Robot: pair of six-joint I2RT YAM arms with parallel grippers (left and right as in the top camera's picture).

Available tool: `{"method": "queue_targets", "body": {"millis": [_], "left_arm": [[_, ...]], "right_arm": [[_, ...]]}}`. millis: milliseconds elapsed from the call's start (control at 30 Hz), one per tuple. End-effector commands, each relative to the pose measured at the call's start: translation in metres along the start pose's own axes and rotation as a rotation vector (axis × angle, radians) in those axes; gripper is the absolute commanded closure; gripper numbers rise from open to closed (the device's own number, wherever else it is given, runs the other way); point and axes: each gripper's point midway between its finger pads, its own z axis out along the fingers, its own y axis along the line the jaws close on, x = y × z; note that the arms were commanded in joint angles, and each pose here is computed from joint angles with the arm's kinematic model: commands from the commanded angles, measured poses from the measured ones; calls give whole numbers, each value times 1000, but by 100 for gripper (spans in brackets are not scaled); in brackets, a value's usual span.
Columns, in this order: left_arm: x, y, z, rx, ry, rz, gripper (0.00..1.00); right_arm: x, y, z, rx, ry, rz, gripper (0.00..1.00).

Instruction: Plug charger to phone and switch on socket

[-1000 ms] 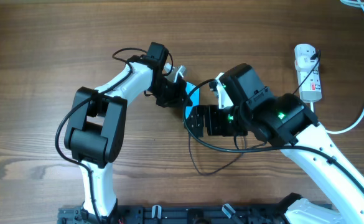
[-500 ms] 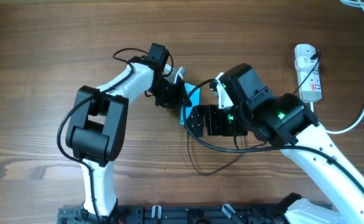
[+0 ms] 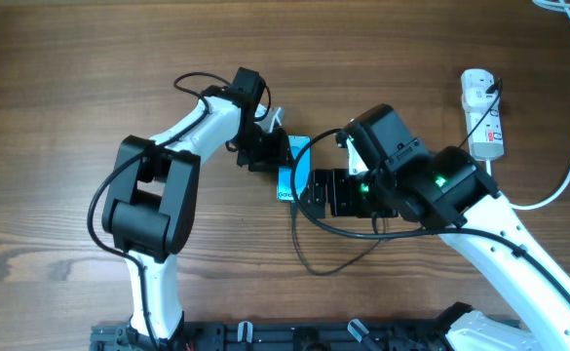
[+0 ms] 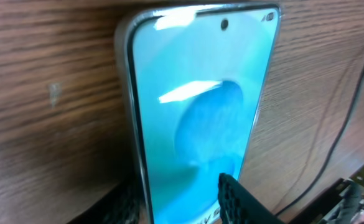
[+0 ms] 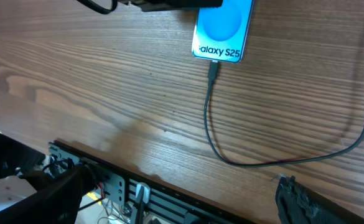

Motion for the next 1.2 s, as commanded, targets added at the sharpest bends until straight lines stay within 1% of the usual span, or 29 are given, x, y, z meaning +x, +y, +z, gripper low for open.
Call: {"method": "queue_targets", "body": {"millis": [0, 33, 67, 167, 233, 300, 333, 367, 400, 467, 533, 600, 667, 767, 833, 1000, 1167], "left_arm": [[6, 50, 8, -235, 11, -45, 50], [6, 56, 7, -266, 5, -72, 48], [7, 62, 4, -301, -3, -103, 48], [5, 67, -4, -338, -24, -126, 46], [1, 67, -19, -360, -59, -153, 45], [-6, 65, -42, -381, -116, -174, 39], [-12, 59, -62, -391, -168, -167, 32], [-17, 55, -78, -397, -210, -161, 18], [-23, 49, -101, -404, -272, -164, 0], [-30, 38, -137, -406, -382, -180, 0], [-32, 23, -168, -374, -476, -172, 0], [-31, 11, -194, -343, -556, -165, 0], [-27, 2, -208, -328, -595, -150, 0], [-25, -1, -215, -321, -613, -144, 0], [-25, 0, -213, -322, -609, -146, 0], [-25, 0, -213, -323, -608, -146, 0], [-25, 0, -213, -323, -608, -146, 0]], "right_arm": [[-3, -4, -1, 28, -6, 9, 0], [-1, -5, -2, 35, 3, 12, 0], [0, -7, -2, 43, 7, 15, 0], [0, -15, -2, 87, -4, 59, 0], [-3, -23, -3, 125, -23, 73, 0], [-6, -32, -7, 145, -27, 99, 0], [-9, -40, -12, 157, -31, 133, 0], [-13, -47, -16, 167, -36, 158, 0], [-18, -57, -23, 177, -45, 180, 0], [-28, -75, -37, 198, -66, 204, 0], [-42, -97, -55, 231, -97, 221, 0], [-61, -132, -81, 328, -159, 281, 1], [-78, -172, -106, 428, -226, 385, 0], [-91, -230, -128, 504, -283, 561, 0], [-96, -266, -130, 524, -296, 663, 0], [-103, -329, -133, 554, -334, 797, 0], [-116, -372, -139, 569, -418, 857, 0]]}}
